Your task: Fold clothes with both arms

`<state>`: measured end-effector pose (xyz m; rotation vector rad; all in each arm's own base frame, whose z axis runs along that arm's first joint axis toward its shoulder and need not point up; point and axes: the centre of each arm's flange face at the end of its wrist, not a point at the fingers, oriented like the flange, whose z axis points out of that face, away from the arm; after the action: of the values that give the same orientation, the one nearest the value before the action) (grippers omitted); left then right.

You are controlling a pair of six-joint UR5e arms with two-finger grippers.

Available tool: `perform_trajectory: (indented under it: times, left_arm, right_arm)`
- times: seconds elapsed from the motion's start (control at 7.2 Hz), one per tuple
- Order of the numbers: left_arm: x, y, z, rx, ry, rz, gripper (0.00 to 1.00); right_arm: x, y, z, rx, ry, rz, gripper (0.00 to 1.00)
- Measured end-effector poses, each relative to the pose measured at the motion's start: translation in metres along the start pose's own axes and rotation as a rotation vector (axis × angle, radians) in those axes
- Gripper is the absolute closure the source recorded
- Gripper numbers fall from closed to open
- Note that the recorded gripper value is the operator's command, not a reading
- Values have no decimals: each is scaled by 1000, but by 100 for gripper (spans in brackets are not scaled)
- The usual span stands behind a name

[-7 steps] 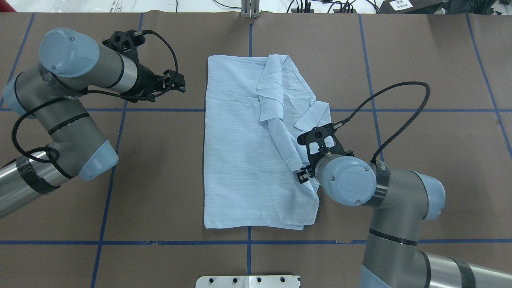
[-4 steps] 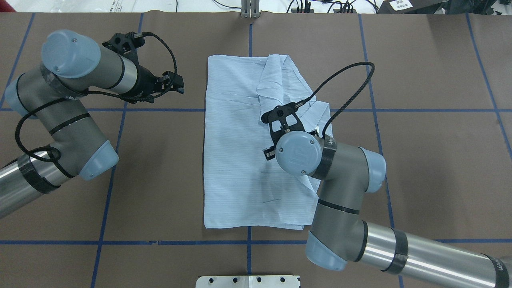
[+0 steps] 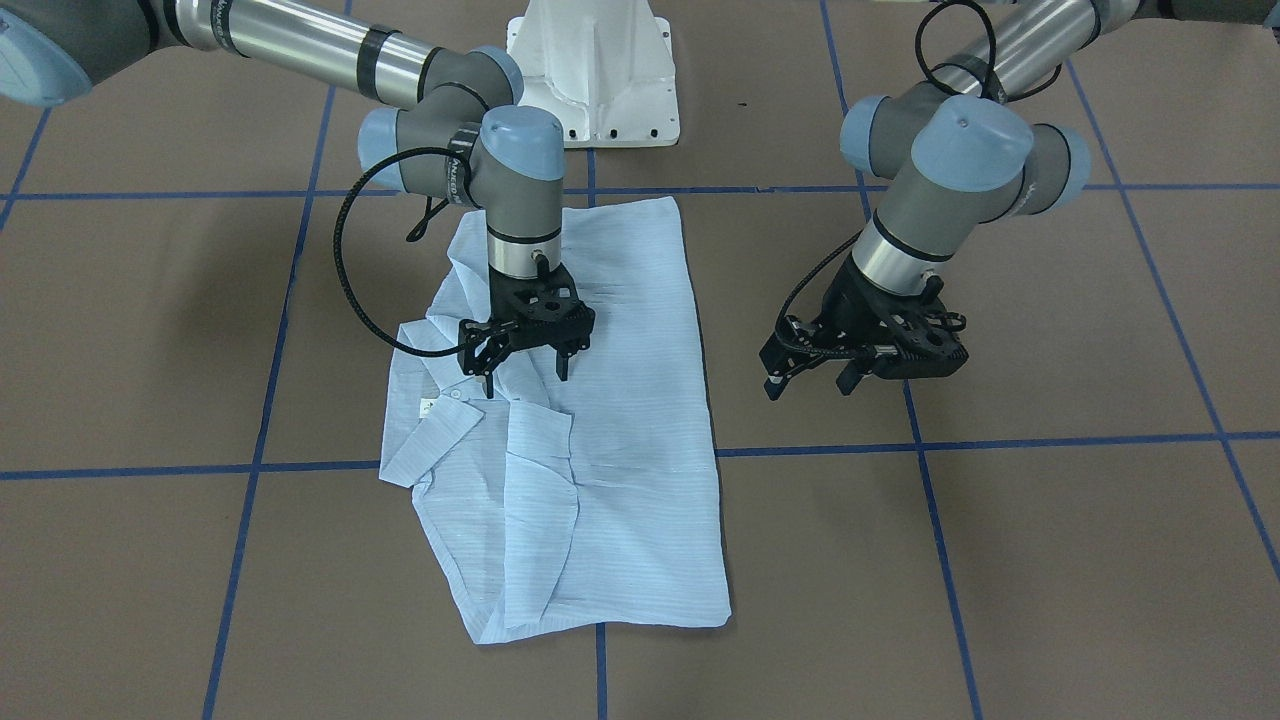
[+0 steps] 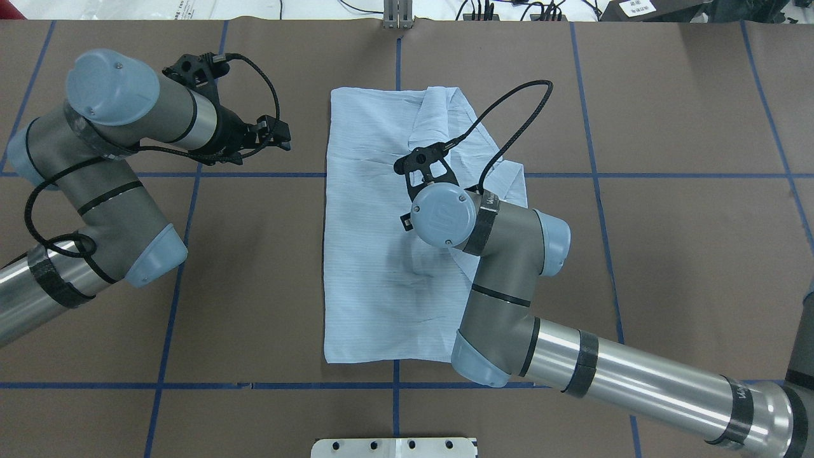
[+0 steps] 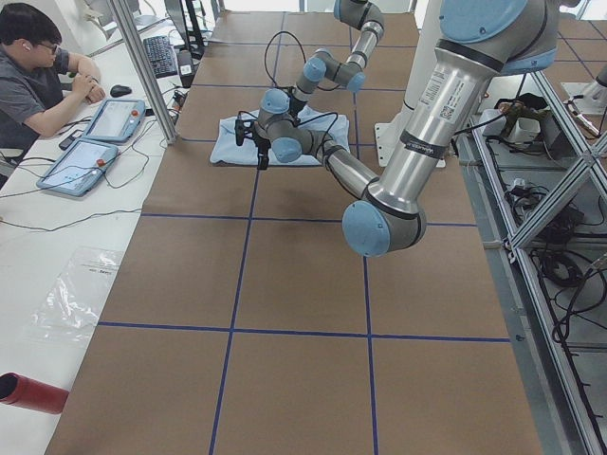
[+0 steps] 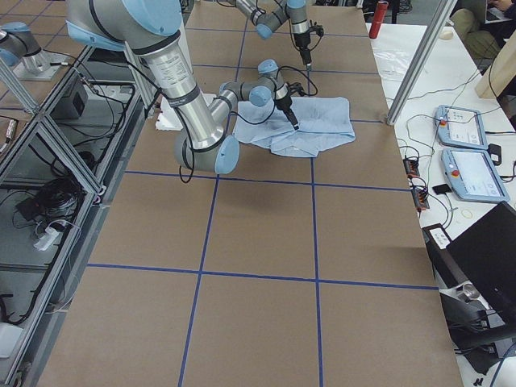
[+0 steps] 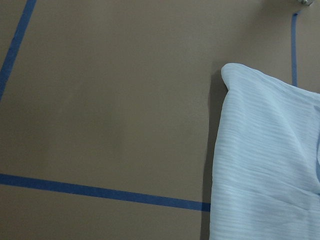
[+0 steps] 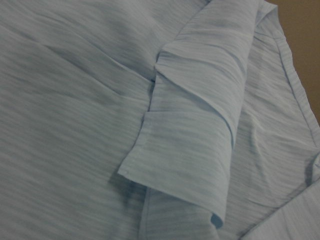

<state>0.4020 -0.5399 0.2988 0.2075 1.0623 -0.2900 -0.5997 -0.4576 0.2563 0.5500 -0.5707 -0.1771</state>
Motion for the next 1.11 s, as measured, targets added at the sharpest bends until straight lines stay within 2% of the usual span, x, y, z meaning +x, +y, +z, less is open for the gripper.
perform_trajectory:
  times: [0.56,0.83,1.11]
  left_arm:
    - [6,0,-1,1,8,2,0]
    - [9,2,-2,-1,12,2,0]
    - [12,6,0,-7,15,2,0]
  right_arm:
    - [32,10,20,-27,38,-34,0]
    - [98,2,26,-51,56,-72,0]
    - [175,10,26,-90,67,-115,0]
